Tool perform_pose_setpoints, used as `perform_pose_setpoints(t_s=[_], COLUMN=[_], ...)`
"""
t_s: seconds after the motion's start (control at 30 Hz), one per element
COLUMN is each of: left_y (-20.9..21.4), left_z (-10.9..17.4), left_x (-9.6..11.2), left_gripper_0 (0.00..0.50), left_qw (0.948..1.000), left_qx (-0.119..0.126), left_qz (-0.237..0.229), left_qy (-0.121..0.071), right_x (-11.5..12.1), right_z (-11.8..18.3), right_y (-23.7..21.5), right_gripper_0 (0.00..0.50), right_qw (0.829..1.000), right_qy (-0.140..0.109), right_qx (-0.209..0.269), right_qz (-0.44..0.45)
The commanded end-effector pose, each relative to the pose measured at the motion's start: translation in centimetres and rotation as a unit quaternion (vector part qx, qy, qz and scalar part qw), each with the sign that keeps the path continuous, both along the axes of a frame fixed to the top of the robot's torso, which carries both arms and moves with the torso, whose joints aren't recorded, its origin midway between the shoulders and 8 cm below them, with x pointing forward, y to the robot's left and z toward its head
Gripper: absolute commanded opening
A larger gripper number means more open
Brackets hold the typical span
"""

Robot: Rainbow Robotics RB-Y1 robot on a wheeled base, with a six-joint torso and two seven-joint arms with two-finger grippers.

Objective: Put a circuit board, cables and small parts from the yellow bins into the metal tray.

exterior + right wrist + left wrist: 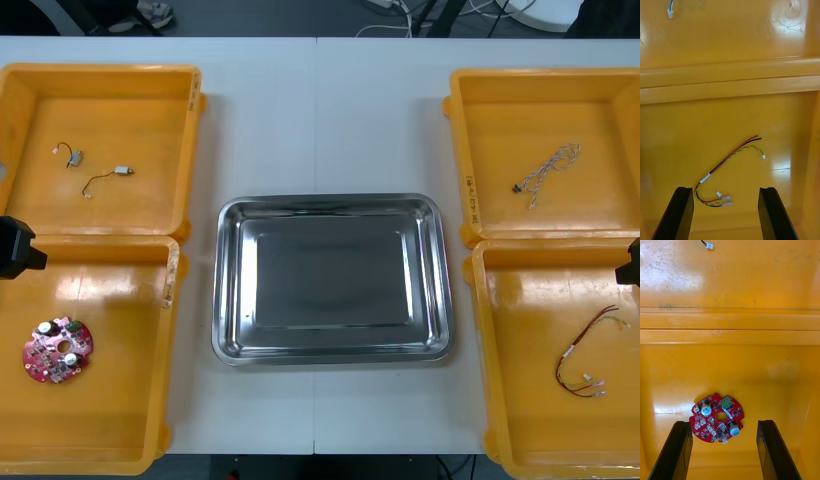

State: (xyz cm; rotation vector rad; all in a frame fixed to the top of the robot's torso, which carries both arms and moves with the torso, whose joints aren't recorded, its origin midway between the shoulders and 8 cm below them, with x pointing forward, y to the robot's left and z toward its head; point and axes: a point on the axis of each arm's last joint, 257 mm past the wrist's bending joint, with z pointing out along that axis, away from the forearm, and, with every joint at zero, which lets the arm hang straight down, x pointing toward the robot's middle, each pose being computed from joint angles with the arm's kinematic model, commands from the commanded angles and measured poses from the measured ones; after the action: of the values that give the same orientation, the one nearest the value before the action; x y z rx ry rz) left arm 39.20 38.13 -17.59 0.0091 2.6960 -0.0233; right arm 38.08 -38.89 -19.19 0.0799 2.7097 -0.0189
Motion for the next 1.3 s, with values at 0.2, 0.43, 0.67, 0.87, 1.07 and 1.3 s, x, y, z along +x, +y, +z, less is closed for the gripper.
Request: perform_pose_setpoints(t_s=[0.2,0.43,0.67,0.87,1.07,1.3], left_y=[1.32,1.32,1.32,1.32,1.32,1.32], left_z=[1.58,1.58,1.58,1.58,1.58,1.58], left_x=[-0.01,-0.01,-0.01,-0.01,-0.01,-0.01], left_gripper_0=[0.5,0.5,0.5,0.5,0.5,0.5], left_qw=[0.9986,0.9986,0.9986,0.9986,0.9986,0.9986], left_qx=[0.036,0.036,0.036,0.036,0.036,0.036], left_qz=[-0.033,-0.033,-0.033,-0.033,-0.033,-0.033], left_qy=[-0.019,-0.019,-0.019,-0.019,-0.019,-0.019], right_x=[0.02,0.02,0.02,0.02,0.02,0.02], right_z=[1.76,1.76,1.76,1.76,1.76,1.76], right_y=[-1.95,-1.95,-1.95,-1.95,-1.95,-1.95], right_gripper_0=[0.5,0.5,0.5,0.5,0.5,0.5], right_qw=[1.0,1.0,1.0,1.0,1.0,1.0], right_qy=[-0.011,-0.011,-0.011,-0.011,-0.011,-0.011], right_qx=[-0.027,-0.027,-0.027,-0.027,-0.027,-0.027], right_qz=[0.0,0.0,0.0,0.0,0.0,0.0])
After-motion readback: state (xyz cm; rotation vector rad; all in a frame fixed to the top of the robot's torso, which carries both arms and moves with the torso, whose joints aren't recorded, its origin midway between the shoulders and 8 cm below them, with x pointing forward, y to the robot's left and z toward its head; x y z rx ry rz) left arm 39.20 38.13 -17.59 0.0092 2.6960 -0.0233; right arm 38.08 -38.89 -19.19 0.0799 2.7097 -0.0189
